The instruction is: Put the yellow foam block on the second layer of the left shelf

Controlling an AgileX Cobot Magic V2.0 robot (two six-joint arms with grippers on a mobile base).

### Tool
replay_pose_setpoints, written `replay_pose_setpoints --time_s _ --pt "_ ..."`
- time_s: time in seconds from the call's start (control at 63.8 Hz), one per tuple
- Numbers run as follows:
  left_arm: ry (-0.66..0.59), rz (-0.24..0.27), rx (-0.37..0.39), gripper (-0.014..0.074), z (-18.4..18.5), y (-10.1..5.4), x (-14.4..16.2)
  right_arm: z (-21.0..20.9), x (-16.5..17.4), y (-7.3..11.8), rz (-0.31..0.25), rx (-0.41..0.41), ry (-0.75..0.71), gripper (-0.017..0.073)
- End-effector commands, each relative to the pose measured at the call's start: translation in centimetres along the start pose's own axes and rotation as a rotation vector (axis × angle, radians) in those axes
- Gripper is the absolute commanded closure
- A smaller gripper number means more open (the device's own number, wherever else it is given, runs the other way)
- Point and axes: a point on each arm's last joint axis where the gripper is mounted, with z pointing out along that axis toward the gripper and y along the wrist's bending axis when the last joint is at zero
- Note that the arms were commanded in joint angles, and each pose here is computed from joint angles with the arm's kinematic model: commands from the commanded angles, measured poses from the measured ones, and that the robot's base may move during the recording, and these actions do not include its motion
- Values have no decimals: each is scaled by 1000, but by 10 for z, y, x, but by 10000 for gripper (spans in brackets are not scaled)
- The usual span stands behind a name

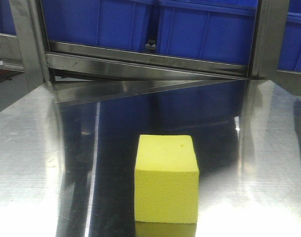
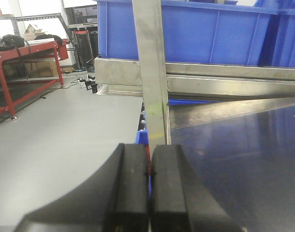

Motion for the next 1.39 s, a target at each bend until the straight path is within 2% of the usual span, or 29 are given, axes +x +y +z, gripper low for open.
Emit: replay_pose_setpoints --time_s 0.0,0.313,0.455,0.674,0.925,0.972,1.066,1.176,1.301,1.379 --pt "-76 -9 3 470 -1 0 0 -3 -17 1 -11 -6 -133 508" --pt "-76 -9 3 470 -1 0 0 -3 -26 1 -12 -4 -97 508" --pt "-76 -9 3 470 -1 0 0 1 -38 2 -59 -20 -11 508" --pt "-76 -9 3 470 -1 0 0 17 -57 10 -62 -121 58 508" --pt "-76 -9 3 470 -1 0 0 43 -69 28 -54 -264 193 493" --pt "-76 -9 3 470 -1 0 0 48 -70 31 -43 -282 223 460" --pt "-76 -9 3 470 -1 0 0 59 -72 39 -25 -313 274 339" --pt "-76 -9 3 470 -1 0 0 71 -74 50 11 -349 335 137" --pt "-76 -9 3 470 -1 0 0 85 -76 63 112 -366 424 -71" --pt "-76 -9 3 470 -1 0 0 92 -77 71 168 -360 513 -66"
